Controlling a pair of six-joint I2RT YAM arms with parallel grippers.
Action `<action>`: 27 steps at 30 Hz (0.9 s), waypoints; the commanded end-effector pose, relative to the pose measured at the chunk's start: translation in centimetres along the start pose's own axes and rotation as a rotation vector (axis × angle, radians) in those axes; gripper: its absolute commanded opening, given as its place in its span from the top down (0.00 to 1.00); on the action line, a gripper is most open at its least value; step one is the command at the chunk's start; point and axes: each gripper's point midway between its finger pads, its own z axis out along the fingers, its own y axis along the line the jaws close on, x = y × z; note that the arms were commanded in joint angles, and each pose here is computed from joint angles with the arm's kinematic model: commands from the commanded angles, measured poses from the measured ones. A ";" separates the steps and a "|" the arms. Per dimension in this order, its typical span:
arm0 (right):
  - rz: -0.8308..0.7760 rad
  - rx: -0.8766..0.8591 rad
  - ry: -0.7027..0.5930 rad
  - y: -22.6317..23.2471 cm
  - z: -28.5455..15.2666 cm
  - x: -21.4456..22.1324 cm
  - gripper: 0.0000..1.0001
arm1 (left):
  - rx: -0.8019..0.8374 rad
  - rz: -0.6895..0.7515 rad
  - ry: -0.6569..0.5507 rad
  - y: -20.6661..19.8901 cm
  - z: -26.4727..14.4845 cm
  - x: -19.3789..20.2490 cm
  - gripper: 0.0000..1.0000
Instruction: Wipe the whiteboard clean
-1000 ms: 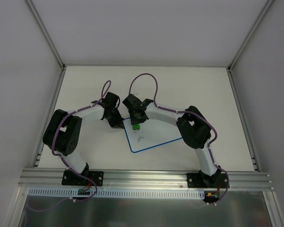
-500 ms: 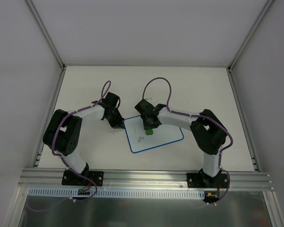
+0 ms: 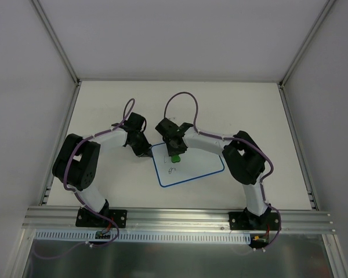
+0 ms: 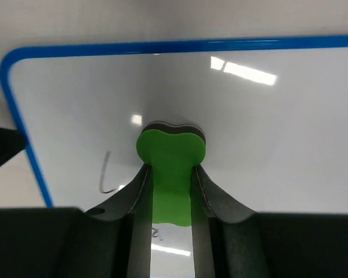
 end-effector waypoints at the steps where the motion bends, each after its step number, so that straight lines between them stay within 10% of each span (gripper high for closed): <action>1: -0.087 -0.090 0.093 4.0 0.9 2.7 1.00 | -0.048 -0.016 -0.003 1.4 0.4 0.0 1.00; 13: -0.147 -0.129 0.130 5.1 0.1 4.6 1.00 | -0.053 -0.040 -0.010 1.3 0.7 -0.2 1.00; 27: -0.093 0.182 0.109 -7.1 -2.6 8.3 1.00 | -0.052 -0.054 -0.018 1.6 0.6 -0.7 1.00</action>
